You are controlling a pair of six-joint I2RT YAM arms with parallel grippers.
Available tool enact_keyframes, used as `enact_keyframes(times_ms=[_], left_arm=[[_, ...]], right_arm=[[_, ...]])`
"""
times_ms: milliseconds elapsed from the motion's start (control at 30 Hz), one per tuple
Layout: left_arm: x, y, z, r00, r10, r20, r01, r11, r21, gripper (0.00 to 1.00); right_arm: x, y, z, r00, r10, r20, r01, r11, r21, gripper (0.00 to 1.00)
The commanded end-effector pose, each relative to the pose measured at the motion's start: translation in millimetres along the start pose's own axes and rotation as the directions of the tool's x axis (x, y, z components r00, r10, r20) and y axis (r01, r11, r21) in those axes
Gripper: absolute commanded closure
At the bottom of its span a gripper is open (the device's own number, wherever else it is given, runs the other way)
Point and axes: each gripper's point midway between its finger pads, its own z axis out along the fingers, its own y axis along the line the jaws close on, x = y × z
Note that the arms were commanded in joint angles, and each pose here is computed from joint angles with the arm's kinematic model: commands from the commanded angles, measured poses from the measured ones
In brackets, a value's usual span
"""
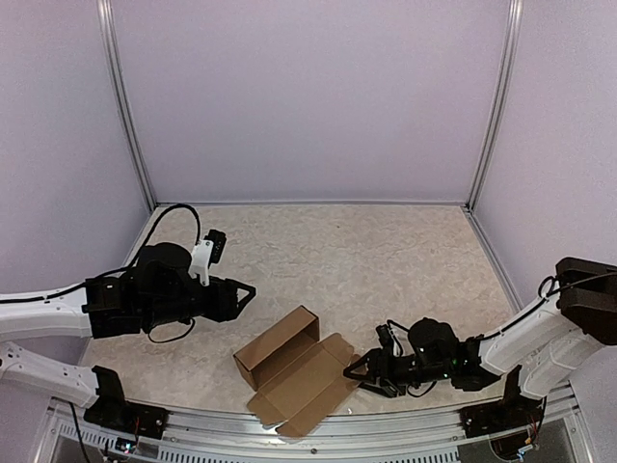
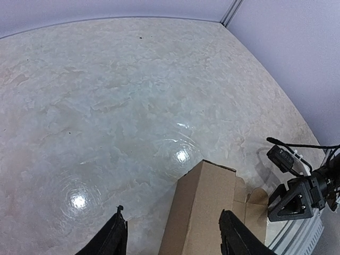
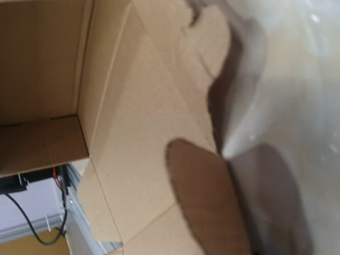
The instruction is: Fold the paper box
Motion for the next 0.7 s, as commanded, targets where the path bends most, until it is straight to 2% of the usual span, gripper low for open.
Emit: enact_keyframes(times_ms=[0, 200, 667], left_arm=[[1.8, 4.5, -1.3, 1.000, -0.001, -0.002, 0.001, 1.000, -0.019, 0.43], [0.9, 3.4, 1.1, 1.000, 0.000, -0.012, 0.000, 1.000, -0.026, 0.43], [-7.1, 5.1, -2.7, 1.000, 0.006, -0.012, -0.007, 0.998, -0.057, 0.43]], right_arm=[[-2.8, -32.8, 5.9, 0.999, 0.010, 0.044, -0.014, 0.995, 0.098, 0.42], [-8.7, -20.8, 18.7, 0.997, -0.070, 0.042, 0.066, 0.994, 0.092, 0.50], [-36.0, 29.4, 7.7, 0.958, -0.248, 0.141, 0.244, 0.969, 0.048, 1.00]])
